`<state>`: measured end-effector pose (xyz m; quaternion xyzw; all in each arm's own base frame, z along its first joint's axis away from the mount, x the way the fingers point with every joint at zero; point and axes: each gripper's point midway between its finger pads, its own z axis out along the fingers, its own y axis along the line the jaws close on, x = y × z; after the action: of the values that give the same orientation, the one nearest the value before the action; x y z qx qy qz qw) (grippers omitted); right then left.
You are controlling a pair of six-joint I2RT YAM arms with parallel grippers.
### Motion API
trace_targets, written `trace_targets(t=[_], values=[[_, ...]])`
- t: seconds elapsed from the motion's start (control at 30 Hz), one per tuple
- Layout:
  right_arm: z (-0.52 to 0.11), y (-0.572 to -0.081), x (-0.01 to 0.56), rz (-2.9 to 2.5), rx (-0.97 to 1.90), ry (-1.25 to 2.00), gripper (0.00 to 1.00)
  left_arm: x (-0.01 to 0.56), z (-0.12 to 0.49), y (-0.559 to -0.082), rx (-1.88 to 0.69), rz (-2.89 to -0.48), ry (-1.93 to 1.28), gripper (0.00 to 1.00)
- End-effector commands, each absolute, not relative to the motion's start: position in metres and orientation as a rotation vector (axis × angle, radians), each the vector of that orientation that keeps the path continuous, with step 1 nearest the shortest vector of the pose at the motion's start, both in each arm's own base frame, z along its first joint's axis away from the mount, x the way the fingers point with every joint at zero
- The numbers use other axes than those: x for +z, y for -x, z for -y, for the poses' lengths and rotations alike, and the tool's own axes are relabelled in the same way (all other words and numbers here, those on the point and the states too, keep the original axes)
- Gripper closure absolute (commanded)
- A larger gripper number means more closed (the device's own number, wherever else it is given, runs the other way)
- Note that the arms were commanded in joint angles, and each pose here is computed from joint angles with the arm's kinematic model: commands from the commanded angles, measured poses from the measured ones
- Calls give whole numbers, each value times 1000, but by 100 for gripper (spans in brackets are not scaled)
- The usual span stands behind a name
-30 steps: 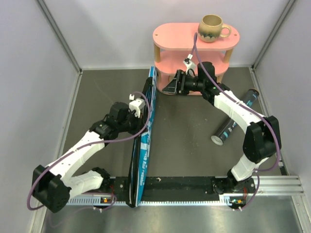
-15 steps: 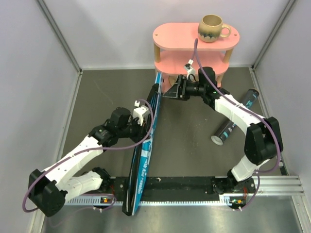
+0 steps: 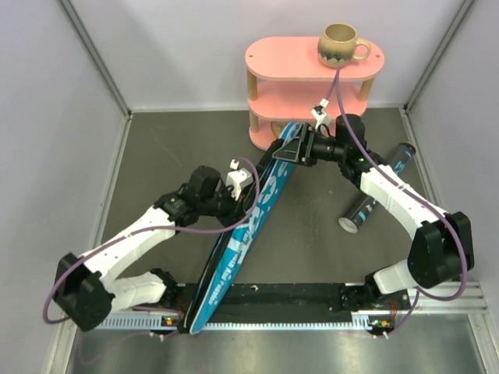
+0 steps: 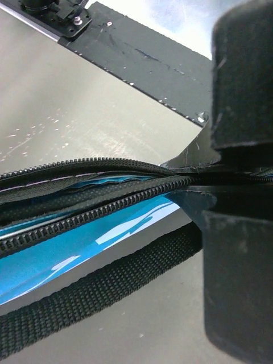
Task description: Pack up the badminton gear
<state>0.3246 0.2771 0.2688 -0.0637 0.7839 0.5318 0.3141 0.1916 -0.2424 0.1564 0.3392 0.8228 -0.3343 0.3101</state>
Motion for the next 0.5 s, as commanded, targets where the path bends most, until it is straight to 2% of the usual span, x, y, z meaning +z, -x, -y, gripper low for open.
trace_targets(t=[0.0, 0.3, 0.47], values=[[-258, -333, 272, -2034, 1364, 135, 41, 212, 275, -236, -849, -1911, -931, 100], [-252, -341, 264, -2034, 1302, 194, 49, 201, 283, -240, -831, -1913, -975, 100], [-251, -344, 266, -2042, 1291, 194, 58, 199, 284, -240, -813, -1915, -982, 100]])
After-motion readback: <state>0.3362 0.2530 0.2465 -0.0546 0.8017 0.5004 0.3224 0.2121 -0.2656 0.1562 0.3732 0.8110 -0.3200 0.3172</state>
